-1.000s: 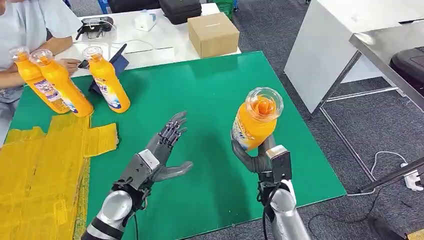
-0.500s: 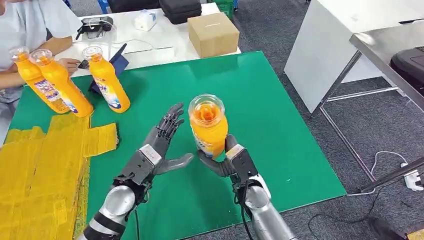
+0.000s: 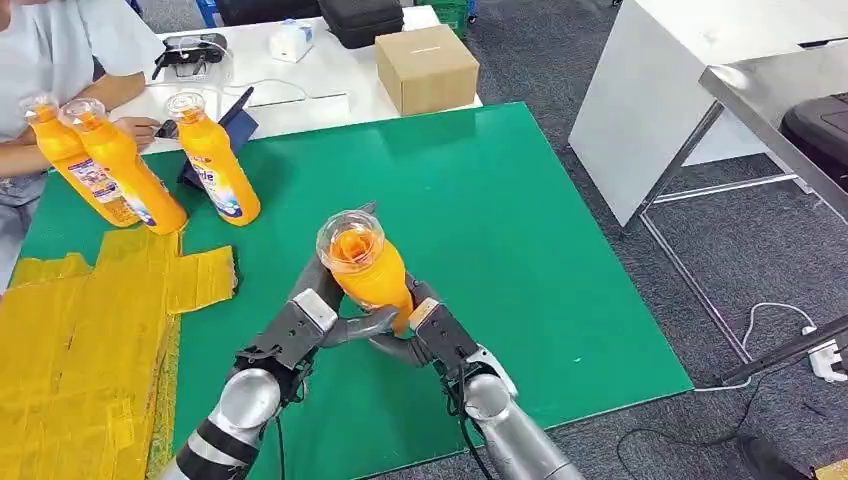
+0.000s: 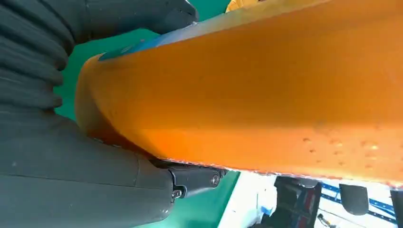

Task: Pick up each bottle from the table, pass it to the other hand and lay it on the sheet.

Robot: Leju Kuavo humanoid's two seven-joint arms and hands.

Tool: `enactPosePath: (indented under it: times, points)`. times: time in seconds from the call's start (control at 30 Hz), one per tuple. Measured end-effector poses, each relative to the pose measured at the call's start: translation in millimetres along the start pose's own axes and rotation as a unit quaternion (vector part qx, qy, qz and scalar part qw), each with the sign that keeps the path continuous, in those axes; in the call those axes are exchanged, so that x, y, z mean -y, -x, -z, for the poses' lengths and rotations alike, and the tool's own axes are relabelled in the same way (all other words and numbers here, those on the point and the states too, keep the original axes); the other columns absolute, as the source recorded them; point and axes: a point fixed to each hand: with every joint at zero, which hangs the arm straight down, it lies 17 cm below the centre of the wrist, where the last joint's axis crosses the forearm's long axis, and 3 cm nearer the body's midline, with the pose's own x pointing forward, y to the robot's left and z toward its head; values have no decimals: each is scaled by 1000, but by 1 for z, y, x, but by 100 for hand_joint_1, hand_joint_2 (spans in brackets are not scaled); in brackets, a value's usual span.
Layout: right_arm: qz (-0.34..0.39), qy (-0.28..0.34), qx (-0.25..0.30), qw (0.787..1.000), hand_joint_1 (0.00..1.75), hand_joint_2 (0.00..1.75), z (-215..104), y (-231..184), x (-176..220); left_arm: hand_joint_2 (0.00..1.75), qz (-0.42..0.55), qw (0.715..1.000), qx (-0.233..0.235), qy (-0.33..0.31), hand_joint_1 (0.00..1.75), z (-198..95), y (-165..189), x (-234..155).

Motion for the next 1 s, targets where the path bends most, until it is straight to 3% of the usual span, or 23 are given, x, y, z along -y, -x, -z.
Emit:
enactPosePath:
  times: [0.2, 0.23, 0.27, 0.3, 0.33, 0.97, 1.0]
  points:
    - [-2, -11, -9, 1000, 175, 175, 2, 6, -7, 175, -2, 1000, 0, 2, 0, 1, 2, 0]
    - [-2, -12, -10, 1000, 175, 175, 3, 7, -8, 175, -4, 1000, 0, 3, 7, 1, 2, 1]
    - [-3, -13, -12, 1000, 175, 175, 3, 9, -8, 175, -5, 1000, 0, 4, 65, 1, 2, 1]
    - [-3, -14, -13, 1000, 175, 175, 3, 10, -8, 175, -7, 1000, 0, 5, 152, 1, 2, 1]
    - [-3, -15, -14, 1000, 175, 175, 4, 10, -8, 175, -9, 1000, 0, 5, 175, 1, 3, 1]
    - [-2, -19, -23, 1000, 175, 175, 3, 18, -12, 175, -13, 1000, 0, 5, 175, 2, 5, 1]
    - [-3, -18, -23, 1000, 124, 175, 3, 18, -11, 175, -12, 1000, 0, 5, 175, 2, 4, 1]
